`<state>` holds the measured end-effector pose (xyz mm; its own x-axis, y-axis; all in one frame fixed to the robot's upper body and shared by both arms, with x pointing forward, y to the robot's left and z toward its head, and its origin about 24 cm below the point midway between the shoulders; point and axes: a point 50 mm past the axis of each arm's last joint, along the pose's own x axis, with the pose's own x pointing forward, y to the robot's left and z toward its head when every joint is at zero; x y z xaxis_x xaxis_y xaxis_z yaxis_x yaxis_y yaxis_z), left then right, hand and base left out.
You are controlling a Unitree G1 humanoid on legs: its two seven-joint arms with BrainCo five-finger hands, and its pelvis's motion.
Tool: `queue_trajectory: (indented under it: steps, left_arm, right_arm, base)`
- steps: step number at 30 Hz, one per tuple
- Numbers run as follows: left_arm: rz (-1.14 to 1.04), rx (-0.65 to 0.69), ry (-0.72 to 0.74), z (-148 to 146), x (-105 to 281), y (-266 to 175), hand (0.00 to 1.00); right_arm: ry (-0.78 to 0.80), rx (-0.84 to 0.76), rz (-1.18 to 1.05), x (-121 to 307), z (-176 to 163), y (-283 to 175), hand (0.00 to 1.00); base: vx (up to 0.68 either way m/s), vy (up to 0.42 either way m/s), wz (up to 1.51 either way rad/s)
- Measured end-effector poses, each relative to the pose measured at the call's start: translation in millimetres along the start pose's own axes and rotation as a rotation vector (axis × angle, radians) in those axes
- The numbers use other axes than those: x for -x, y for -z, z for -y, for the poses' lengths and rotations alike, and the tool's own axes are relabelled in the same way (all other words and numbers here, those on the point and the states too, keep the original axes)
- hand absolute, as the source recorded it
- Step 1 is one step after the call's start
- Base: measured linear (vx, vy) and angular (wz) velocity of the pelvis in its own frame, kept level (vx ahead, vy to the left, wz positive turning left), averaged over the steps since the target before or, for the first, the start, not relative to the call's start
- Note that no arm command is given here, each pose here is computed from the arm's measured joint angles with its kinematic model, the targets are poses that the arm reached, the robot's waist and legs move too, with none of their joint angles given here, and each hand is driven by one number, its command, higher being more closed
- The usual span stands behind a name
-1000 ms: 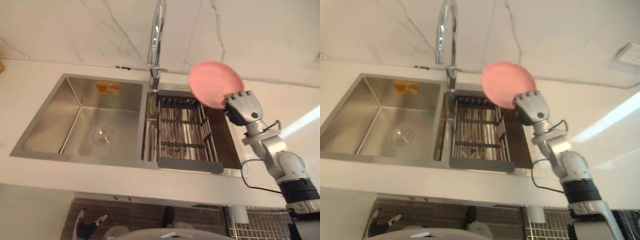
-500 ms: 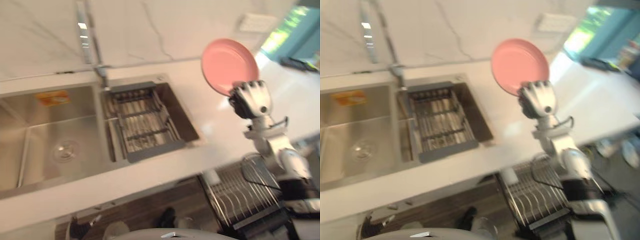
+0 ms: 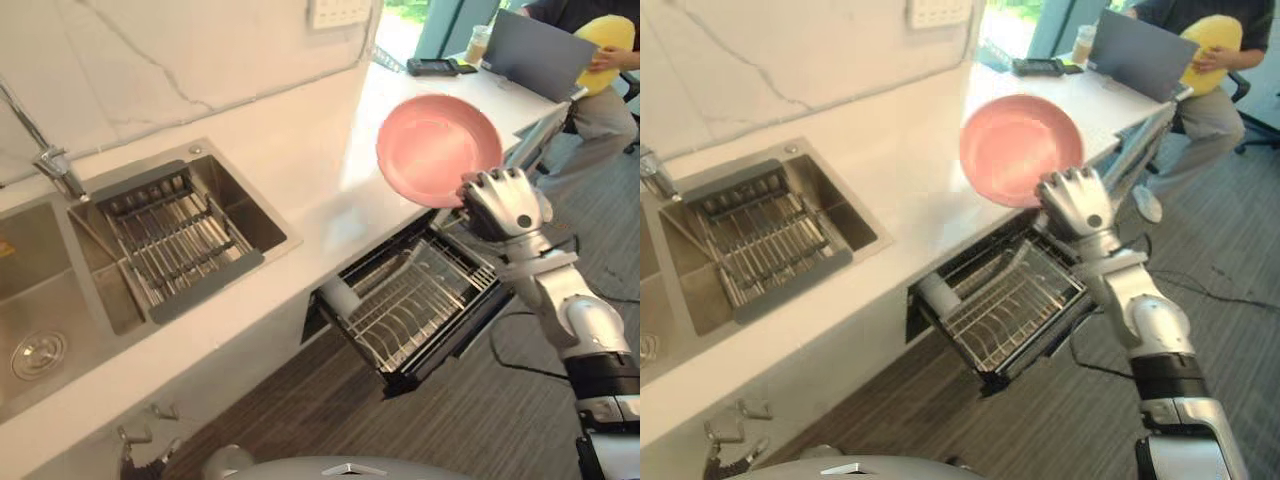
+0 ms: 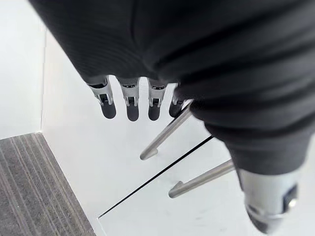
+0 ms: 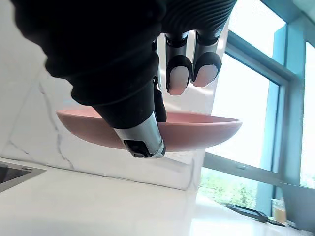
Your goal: Walk over to the sink, pick up the cup, carry it to the dishwasher, place the cup inside the dishwasher, then close the dishwasher door
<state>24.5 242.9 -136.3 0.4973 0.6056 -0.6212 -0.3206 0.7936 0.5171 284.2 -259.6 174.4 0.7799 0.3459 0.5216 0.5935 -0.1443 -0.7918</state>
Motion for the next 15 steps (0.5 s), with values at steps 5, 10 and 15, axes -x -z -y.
queue_trajectory:
  steps: [5, 10, 15]
  left_arm:
    - [0.054, -0.057, 0.052, 6, 1, -5, 0.0]
    - [0.079, -0.065, 0.085, 12, 0, -10, 0.0]
    - [0.121, -0.069, 0.09, 13, -3, -20, 0.0]
  right_arm:
    - [-0.022, -0.014, -0.002, 6, 5, 3, 1.0]
    - [-0.075, -0.035, -0.008, 18, 5, 0, 1.0]
    - [-0.129, -0.062, -0.04, 33, -1, -5, 1.0]
  base:
    - [-0.14, 0.063, -0.01]
    - [-0.06, 0.058, 0.02]
    - [-0.02, 0.045, 0.02]
